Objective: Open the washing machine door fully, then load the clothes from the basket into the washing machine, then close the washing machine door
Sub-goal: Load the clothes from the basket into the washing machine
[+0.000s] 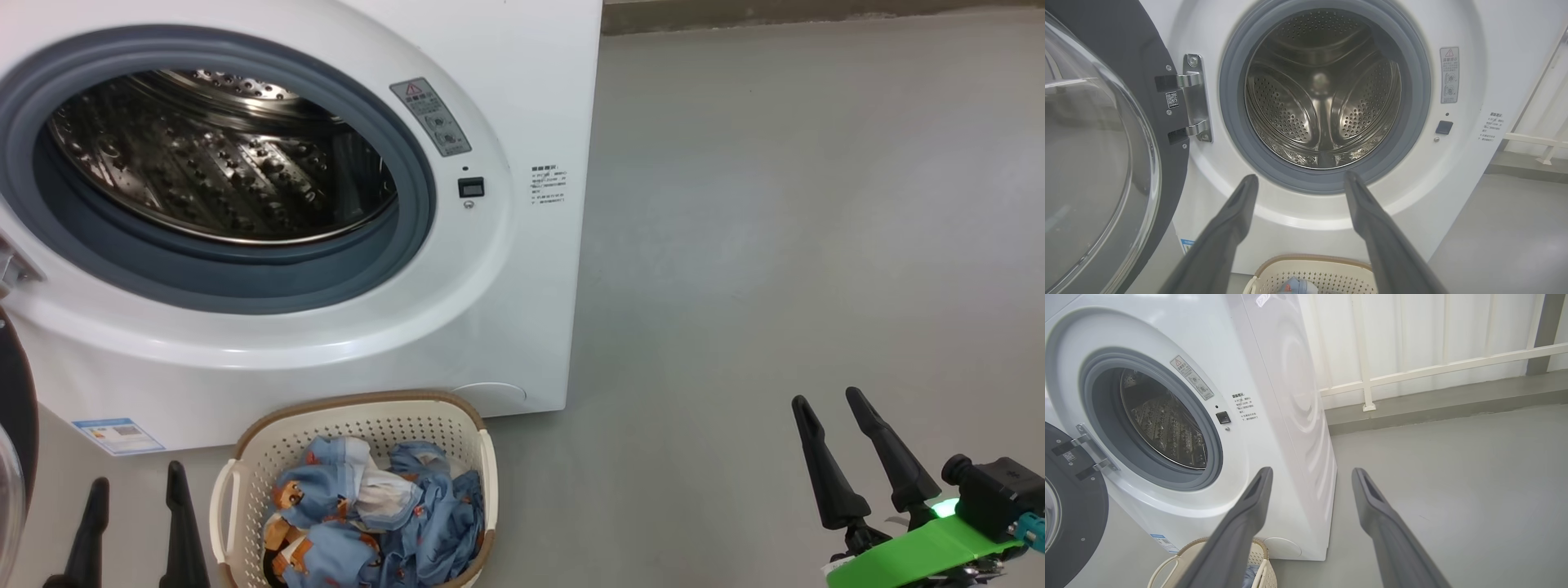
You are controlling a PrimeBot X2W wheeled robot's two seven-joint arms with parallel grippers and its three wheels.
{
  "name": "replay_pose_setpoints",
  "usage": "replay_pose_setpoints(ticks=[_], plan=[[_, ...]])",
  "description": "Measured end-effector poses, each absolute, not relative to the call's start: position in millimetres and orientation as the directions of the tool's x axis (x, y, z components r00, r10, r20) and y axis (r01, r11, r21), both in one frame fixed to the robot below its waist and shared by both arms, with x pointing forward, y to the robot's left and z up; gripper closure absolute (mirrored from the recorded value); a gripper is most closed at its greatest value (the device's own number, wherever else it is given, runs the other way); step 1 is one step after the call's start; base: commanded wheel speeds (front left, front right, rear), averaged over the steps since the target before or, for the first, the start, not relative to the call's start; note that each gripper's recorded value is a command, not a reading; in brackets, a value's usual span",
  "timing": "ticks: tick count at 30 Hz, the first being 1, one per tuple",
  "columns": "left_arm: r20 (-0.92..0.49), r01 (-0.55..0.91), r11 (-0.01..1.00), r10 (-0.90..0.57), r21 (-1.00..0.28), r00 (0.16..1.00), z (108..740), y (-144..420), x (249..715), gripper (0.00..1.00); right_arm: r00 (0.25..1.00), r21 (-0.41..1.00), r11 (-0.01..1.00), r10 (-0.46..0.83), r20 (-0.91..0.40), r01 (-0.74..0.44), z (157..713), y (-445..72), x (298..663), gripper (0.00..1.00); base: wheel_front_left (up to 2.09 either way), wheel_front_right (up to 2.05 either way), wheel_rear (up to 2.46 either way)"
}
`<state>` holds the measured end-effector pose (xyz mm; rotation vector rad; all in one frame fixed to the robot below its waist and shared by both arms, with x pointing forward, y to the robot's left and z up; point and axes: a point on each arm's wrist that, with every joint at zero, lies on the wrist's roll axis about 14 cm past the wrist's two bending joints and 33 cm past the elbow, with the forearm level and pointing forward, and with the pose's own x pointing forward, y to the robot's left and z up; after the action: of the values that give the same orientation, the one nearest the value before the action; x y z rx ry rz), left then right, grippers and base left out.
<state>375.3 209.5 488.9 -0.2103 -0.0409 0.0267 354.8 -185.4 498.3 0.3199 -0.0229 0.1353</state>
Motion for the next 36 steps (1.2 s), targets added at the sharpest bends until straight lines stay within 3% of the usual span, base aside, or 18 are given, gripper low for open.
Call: replay_pose_setpoints(ticks=[16,36], plan=[[-0.251,0.002,0.981,-0.051,-0.194,0.967,398,192,376,0.00,0.993,0.339,0.933,0.121,0.006,-0.116,484,-181,367,0.00,0.00,0.00,0.00],[-0.600,0.084,0.981,-0.174,-0.175,0.781,280,172,425,0.00,0.992,0.347,0.933,0.119,-0.047,-0.096,455,-175,419,0.00,0.00,0.00,0.00]])
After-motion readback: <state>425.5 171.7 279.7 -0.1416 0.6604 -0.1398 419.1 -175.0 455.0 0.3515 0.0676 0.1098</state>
